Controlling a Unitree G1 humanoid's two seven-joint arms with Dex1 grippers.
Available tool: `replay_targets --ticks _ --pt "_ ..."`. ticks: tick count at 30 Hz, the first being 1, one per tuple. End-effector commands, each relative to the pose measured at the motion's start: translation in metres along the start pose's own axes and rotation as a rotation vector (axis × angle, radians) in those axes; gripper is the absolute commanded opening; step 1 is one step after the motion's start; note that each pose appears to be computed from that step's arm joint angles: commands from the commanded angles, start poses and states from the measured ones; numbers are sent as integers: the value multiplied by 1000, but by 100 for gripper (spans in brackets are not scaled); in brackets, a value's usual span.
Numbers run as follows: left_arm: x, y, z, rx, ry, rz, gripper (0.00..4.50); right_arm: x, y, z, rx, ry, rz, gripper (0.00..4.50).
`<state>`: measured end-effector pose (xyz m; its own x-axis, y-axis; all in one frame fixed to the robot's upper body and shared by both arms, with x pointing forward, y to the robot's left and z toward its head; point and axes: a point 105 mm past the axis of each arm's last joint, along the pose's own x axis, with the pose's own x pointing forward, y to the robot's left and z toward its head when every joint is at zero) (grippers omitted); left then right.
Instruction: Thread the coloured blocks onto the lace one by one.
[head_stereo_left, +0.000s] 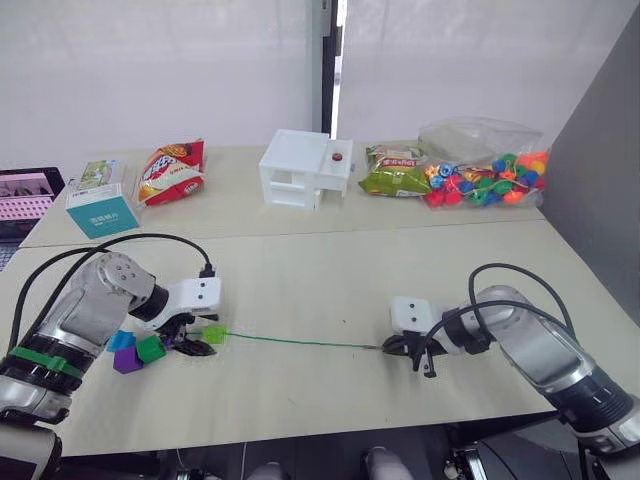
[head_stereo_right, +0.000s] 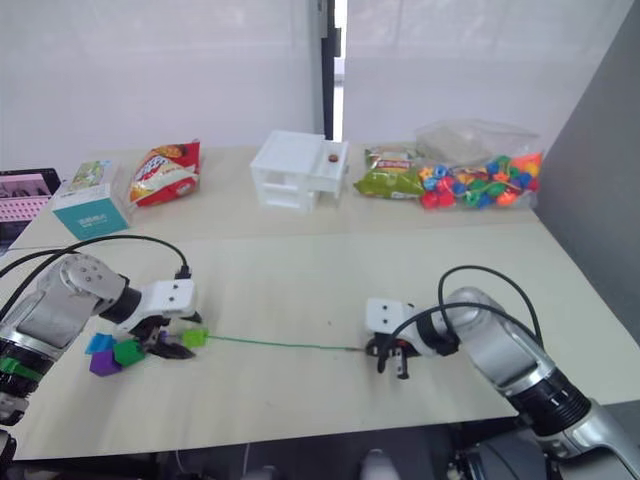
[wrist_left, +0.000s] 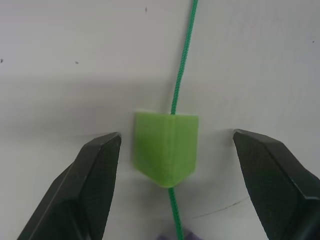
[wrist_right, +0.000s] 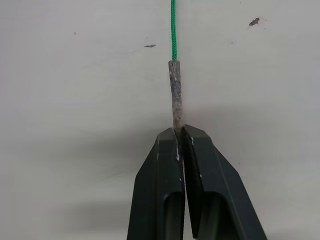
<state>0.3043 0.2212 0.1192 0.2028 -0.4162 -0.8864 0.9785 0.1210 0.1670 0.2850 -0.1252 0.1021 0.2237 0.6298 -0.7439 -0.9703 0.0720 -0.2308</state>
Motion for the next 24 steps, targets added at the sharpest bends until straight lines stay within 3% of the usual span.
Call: replay_targets --ticks 1,6,14,24 --pt "4 0 1 39 82 2 374 4 3 2 2 -7 -3 0" --pt "13 1 -3 64 146 18 374 5 2 1 6 -5 -12 0" --pt "18 -1 2 78 149 8 132 6 1 -1 8 2 -21 0" --pt "-7 7 -6 96 177 56 127 4 0 -4 10 15 -19 0"
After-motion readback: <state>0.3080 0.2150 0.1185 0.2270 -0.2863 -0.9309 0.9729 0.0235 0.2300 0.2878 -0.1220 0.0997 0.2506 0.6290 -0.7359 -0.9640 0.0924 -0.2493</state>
